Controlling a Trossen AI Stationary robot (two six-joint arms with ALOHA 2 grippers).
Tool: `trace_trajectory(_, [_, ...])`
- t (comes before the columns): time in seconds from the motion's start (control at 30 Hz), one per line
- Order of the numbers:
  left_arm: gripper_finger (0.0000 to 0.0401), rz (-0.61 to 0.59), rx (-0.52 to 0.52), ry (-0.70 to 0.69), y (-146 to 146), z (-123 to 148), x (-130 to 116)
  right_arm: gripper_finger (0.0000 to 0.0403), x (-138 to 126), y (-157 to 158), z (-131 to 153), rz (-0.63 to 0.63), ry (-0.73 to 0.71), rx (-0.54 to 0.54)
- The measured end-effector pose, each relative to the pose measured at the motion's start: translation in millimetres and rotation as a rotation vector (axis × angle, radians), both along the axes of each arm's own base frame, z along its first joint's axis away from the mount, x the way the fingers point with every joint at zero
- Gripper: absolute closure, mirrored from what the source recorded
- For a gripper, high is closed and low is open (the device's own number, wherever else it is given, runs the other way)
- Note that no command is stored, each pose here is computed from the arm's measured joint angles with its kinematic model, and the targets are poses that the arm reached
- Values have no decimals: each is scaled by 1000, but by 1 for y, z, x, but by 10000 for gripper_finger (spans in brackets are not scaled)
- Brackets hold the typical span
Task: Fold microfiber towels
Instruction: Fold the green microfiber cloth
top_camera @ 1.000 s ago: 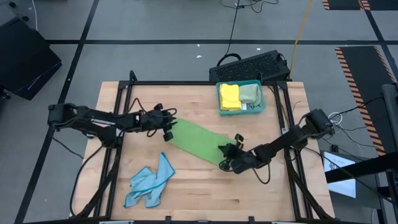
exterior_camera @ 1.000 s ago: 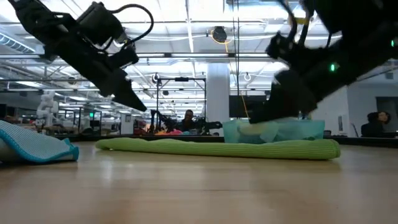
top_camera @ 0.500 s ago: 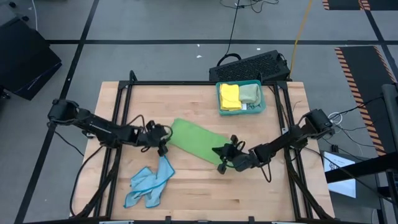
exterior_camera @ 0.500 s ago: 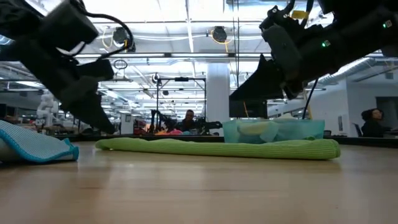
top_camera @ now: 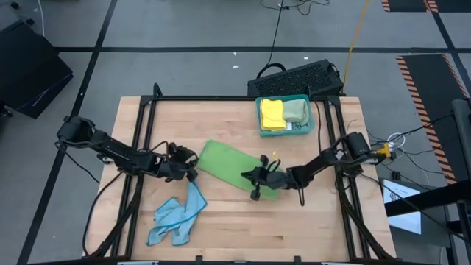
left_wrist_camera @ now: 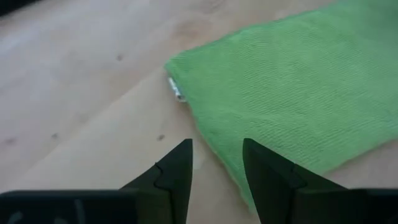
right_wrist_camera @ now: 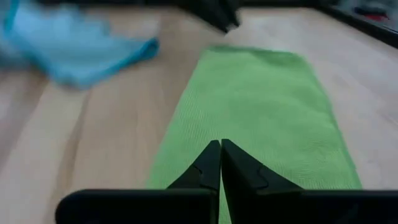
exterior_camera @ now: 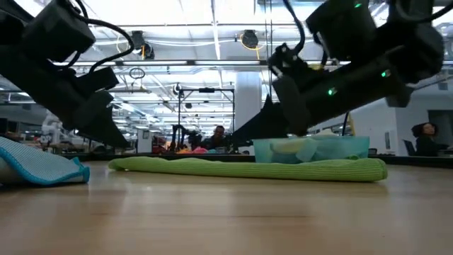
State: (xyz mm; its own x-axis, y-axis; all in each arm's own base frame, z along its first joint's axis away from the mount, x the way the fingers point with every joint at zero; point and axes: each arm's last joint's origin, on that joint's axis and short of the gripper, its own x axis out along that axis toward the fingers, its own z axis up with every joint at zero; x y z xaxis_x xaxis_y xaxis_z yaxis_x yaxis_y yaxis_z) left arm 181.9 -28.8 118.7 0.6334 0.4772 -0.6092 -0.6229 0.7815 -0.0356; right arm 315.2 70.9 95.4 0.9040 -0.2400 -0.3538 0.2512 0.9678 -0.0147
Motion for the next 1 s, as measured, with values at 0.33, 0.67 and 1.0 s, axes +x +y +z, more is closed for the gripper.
trace_trajectory(0.33, [258, -30, 12, -83, -20, 13, 6, 397, 6, -28, 12, 191, 50, -199])
trace_trajectory(0.67, [258, 12, -12, -64, -16, 11, 5, 397, 8, -30, 14, 210, 15, -128])
trace_trajectory(1.0, [221, 137, -202, -56, 0, 6, 5, 397, 7, -36, 10, 295, 73, -204])
